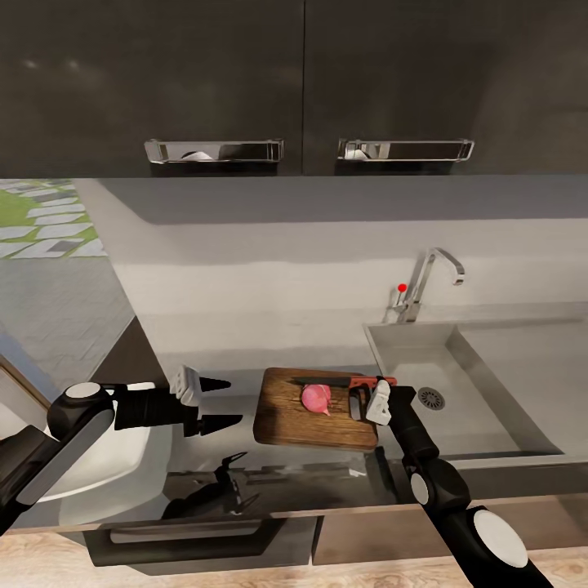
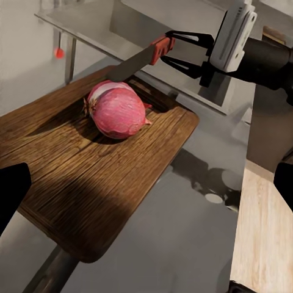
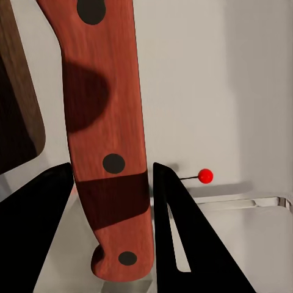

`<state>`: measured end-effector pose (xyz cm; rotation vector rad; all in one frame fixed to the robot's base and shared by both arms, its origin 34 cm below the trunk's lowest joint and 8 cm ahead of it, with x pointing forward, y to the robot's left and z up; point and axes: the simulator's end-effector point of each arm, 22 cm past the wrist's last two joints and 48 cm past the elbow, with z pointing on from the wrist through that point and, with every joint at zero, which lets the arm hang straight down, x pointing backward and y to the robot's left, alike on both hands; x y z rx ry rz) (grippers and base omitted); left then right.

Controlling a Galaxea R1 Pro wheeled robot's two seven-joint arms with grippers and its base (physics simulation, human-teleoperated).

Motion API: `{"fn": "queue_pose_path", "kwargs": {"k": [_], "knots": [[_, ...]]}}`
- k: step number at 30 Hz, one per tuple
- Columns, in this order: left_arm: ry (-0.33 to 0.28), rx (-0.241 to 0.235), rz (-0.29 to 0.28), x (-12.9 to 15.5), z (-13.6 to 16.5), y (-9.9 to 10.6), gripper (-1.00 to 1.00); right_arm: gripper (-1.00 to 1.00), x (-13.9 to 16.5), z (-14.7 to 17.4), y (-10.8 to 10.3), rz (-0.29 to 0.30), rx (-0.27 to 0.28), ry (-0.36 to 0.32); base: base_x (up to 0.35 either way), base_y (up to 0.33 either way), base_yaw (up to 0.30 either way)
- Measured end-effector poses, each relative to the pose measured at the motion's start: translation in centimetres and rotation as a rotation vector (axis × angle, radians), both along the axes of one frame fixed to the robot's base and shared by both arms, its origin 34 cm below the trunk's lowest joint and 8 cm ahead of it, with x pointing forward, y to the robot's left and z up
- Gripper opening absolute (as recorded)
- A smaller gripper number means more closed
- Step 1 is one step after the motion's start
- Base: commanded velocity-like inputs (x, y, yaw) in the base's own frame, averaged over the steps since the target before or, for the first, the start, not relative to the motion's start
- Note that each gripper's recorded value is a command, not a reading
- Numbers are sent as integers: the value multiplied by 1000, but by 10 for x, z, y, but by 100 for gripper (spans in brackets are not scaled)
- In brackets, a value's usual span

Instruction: In the kitchen, take the Vidalia onion out of the sink, dice it on the chopping board with the paring knife, put the diced onion into the bowl on the countertop, then place both the paring knife and the chopping board into the sink.

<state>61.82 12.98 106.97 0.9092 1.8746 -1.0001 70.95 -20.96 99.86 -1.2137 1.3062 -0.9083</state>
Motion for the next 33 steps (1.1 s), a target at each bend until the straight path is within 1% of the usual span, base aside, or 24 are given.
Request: {"fn": "queue_pose_path", "kwargs": {"k": [8,13,18,33], "knots": [[0,0,0,0,0,0,100,-100,1,1,-5,-11,1,-2,0,0,0],[1,1,1,0,0,0,100,-100,5,4,-21,-45,3,-7,0,0,0],[1,2,0,0,-1,1,100,-100,6,5,-29,-61,5,-10,0,0,0],[1,1,1,0,0,1,100,-100,6,6,-30,-64,5,-11,0,0,0]]}}
